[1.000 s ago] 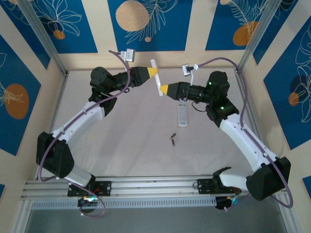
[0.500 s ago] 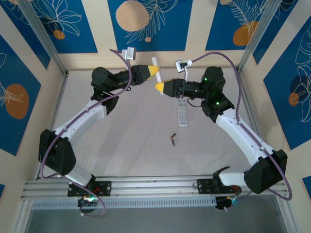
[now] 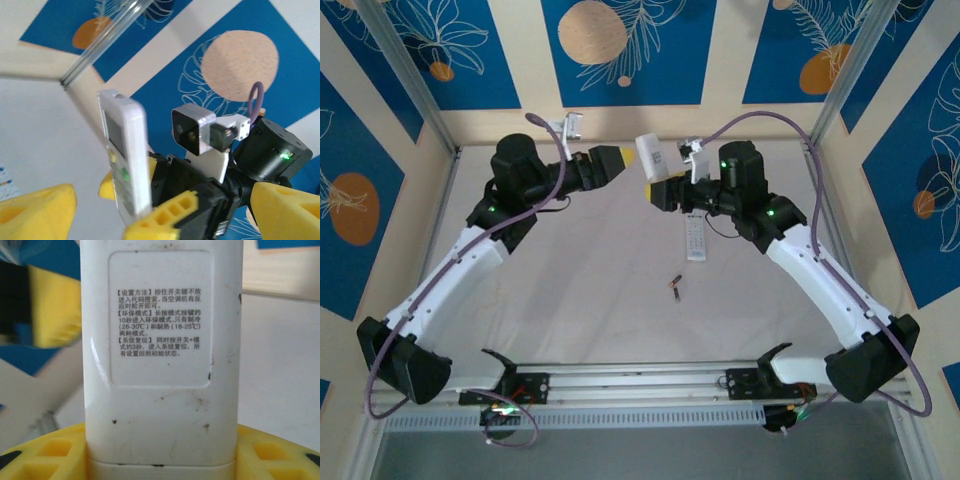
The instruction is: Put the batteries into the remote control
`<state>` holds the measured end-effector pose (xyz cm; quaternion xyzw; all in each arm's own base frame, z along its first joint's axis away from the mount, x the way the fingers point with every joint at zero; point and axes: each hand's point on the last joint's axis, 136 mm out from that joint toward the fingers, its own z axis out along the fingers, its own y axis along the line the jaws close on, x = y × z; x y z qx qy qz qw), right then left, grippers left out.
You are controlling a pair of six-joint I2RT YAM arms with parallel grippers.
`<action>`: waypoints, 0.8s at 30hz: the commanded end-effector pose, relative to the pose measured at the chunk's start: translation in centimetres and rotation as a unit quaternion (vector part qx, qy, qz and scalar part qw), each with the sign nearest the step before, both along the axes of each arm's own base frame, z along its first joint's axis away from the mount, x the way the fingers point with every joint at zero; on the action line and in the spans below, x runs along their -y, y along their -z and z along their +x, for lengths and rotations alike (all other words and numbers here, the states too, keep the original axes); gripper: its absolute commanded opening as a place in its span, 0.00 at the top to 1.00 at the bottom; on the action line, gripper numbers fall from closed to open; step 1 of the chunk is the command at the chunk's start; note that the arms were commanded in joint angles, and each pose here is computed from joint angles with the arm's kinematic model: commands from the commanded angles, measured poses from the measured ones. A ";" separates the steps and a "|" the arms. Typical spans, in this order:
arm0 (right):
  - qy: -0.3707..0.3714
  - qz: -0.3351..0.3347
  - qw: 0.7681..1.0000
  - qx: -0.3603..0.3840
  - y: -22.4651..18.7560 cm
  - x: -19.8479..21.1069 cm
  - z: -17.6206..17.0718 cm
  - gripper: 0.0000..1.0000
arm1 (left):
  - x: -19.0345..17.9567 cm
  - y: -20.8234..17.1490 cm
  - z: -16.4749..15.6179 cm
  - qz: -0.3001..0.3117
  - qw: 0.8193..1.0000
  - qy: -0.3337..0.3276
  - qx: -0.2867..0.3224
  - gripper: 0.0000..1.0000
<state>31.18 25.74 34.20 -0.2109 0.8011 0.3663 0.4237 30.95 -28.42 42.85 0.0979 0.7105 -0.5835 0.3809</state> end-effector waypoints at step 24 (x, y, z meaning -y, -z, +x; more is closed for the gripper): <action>0.012 -0.072 0.996 0.042 -1.7 -1.6 -1.2 0.08 | 2.0 6.5 3.3 -0.033 0.995 0.024 -0.095 0.94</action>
